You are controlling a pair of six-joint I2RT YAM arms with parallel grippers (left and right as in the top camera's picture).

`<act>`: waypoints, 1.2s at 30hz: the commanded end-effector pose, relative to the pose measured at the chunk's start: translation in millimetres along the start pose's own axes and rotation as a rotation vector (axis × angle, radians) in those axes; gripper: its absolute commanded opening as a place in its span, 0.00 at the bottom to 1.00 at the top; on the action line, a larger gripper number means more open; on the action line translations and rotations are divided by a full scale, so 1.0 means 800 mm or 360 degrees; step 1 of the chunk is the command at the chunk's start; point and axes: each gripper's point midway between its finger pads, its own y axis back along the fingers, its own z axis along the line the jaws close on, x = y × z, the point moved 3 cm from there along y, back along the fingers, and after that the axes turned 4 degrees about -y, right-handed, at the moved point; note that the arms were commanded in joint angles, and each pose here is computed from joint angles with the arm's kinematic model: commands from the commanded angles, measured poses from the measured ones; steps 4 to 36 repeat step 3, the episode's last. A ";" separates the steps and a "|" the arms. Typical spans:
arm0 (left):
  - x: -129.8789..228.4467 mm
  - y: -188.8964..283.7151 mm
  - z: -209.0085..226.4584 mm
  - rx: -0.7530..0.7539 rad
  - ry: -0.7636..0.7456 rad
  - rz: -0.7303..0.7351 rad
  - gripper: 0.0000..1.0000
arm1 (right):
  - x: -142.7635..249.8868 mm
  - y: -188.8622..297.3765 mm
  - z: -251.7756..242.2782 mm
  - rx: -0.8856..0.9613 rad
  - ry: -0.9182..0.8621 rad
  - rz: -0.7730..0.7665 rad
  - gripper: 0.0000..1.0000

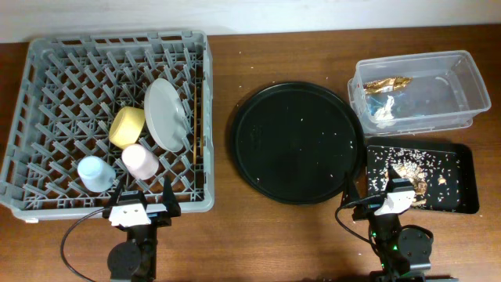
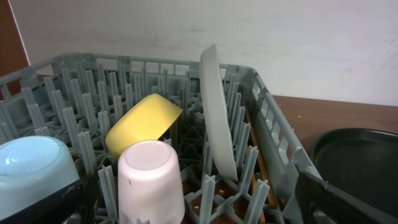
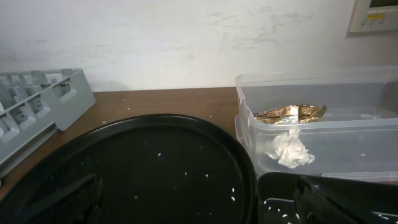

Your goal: Sort waste into correct bins and load items into the dishwasher rack

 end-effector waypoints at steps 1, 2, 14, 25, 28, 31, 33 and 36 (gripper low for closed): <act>0.001 0.000 0.001 0.0001 -0.0030 0.0001 0.99 | 0.003 0.000 0.000 0.0008 -0.0003 -0.0006 0.98; 0.001 0.000 0.001 0.0001 -0.0030 0.0001 0.99 | 0.003 0.000 0.000 0.0008 -0.0003 -0.0005 0.98; 0.001 0.000 0.001 0.0001 -0.0030 0.0001 0.99 | 0.003 0.000 0.000 0.0008 -0.0003 -0.0006 0.99; 0.001 0.000 0.001 0.0001 -0.0030 0.0001 0.99 | 0.003 0.000 0.000 0.0008 -0.0003 -0.0006 0.99; 0.001 0.000 0.001 0.0001 -0.0030 0.0001 0.99 | 0.003 0.000 0.000 0.0008 -0.0003 -0.0006 0.99; 0.001 0.000 0.001 0.0001 -0.0030 0.0001 0.99 | 0.003 0.000 0.000 0.0008 -0.0003 -0.0006 0.99; 0.001 0.000 0.001 0.0001 -0.0030 0.0001 0.99 | 0.003 0.000 0.000 0.0008 -0.0003 -0.0006 0.99; 0.001 0.000 0.001 0.0001 -0.0030 0.0001 0.99 | 0.003 0.000 0.000 0.0008 -0.0003 -0.0006 0.99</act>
